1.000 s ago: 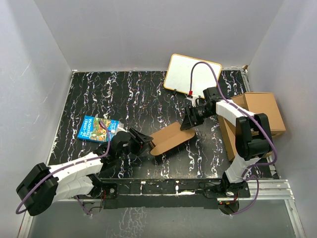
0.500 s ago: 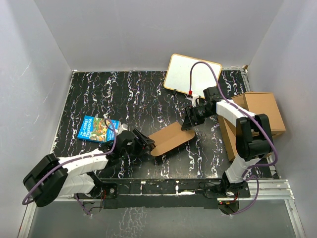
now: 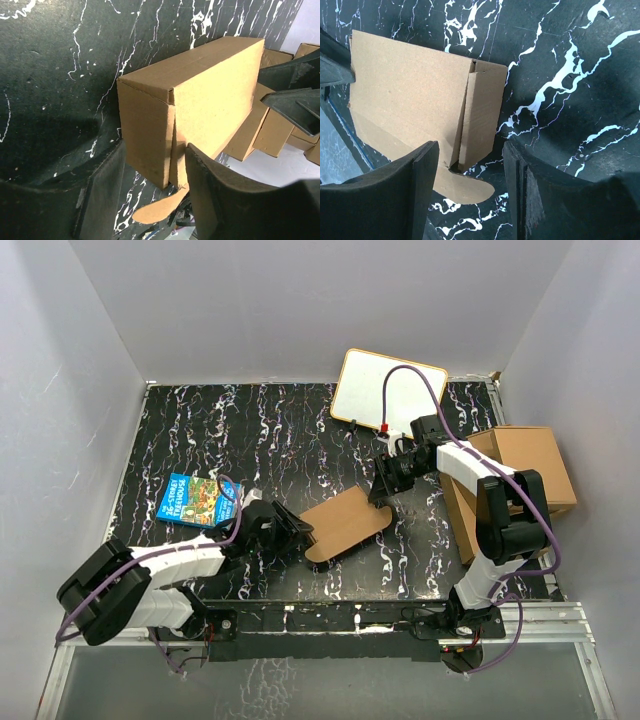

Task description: Fold the paper box

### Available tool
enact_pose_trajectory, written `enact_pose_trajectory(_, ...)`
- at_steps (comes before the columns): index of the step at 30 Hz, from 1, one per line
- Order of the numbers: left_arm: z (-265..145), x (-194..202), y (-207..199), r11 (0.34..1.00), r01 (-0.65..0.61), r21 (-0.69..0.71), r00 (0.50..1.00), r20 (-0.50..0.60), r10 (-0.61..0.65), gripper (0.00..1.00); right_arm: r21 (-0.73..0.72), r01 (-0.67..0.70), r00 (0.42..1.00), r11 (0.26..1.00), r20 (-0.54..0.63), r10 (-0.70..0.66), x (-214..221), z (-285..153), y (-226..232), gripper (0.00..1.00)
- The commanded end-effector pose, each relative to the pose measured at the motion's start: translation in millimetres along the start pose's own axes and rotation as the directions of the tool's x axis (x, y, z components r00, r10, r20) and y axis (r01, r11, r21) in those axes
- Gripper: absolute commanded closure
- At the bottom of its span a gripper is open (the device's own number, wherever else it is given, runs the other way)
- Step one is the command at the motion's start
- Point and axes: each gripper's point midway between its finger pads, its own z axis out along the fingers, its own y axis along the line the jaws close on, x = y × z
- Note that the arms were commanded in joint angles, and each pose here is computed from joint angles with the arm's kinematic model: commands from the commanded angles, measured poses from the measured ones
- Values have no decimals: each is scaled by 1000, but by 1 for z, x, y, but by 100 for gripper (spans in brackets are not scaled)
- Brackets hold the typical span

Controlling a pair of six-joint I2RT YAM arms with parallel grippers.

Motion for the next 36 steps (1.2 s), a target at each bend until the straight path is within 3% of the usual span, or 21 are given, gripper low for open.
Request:
enact_pose_trajectory(1,2,-3,5,1000,-7,-13,1000,-7,7,52,25,49,998,998,25,-50,-8,1,-6,42)
enact_pose_trajectory(11,7,-5,14,998,-49,-42,998,-31,48,53,18,53,999,998,10,-53,-4,7,-11,45)
enact_pose_trajectory(18,-6,-10,0,982,-187,-11,982,-31,186,48,-109,150,985,983,96,-140,-17,-4,22,42)
enact_pose_trajectory(22,-16,-13,-10,955,-294,39,956,-14,294,42,-172,135,986,976,117,-116,-11,2,29,40)
enact_pose_trajectory(27,-20,-19,-21,924,-369,103,929,39,367,26,-165,84,992,983,106,-67,-17,7,16,42)
enact_pose_trajectory(32,-18,-18,-25,925,-339,173,941,56,334,16,-179,3,996,984,85,12,-10,14,-2,46)
enact_pose_trajectory(36,-16,-16,-25,935,-288,206,957,35,287,16,-206,-30,997,978,65,44,-2,21,-5,55)
